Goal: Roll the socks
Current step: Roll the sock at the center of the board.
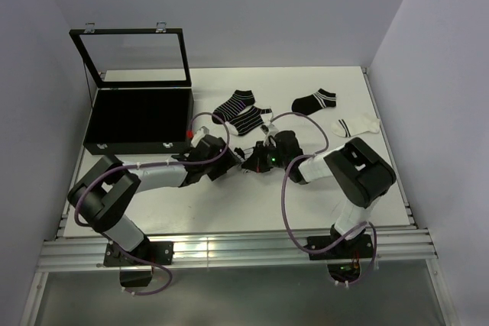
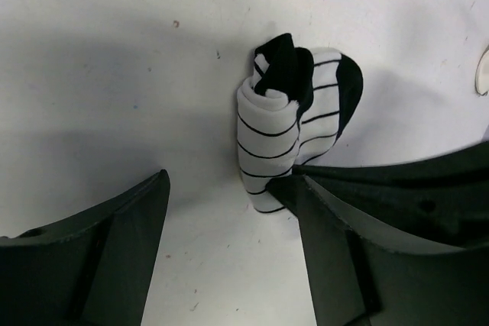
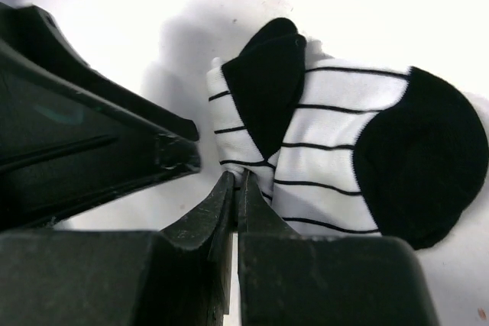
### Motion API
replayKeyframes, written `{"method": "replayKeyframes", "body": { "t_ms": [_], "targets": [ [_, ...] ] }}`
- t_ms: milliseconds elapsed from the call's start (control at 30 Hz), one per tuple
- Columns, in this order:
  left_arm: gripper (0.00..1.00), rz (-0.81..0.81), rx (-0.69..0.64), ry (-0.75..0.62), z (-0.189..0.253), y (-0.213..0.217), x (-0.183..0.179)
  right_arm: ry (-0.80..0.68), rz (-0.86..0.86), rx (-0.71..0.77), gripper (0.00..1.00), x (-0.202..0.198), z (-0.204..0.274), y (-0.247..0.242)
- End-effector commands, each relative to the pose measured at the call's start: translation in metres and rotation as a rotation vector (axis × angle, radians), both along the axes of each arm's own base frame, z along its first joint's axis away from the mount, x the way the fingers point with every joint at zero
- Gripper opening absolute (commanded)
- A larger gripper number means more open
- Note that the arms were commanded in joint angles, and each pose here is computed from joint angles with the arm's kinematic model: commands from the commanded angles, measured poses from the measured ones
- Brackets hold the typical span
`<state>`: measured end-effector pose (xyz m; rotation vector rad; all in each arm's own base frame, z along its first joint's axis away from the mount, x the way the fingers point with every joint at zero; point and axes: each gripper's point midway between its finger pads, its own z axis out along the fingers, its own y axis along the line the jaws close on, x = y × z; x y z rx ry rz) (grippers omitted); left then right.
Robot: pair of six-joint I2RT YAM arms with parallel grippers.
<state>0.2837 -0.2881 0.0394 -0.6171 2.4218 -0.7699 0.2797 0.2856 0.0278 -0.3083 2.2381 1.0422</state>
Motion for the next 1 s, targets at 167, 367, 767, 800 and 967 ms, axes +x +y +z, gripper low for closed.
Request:
{"method": "replayKeyframes", "body": {
  "t_ms": [167, 367, 767, 800, 967],
  "targets": [
    [0.72, 0.006, -0.053, -0.072, 0.009, 0.001, 0.0, 0.324, 0.098, 0.23, 0.0, -0.027, -0.005, 0.001],
    [0.71, -0.005, -0.056, -0.078, 0.0, -0.002, 0.002, 0.4, 0.065, 0.231, 0.0, -0.023, -0.014, -0.012],
    [0.59, 0.006, -0.001, -0.048, -0.019, -0.002, 0.008, 0.456, 0.035, 0.226, 0.02, -0.02, -0.031, -0.02],
    [0.58, 0.01, 0.008, -0.043, -0.022, -0.001, 0.009, 0.456, 0.036, 0.226, 0.02, -0.019, -0.031, -0.02],
    [0.51, 0.035, 0.049, -0.006, -0.035, 0.005, 0.006, 0.465, 0.023, 0.203, 0.02, -0.017, -0.037, -0.024]
  ]
}}
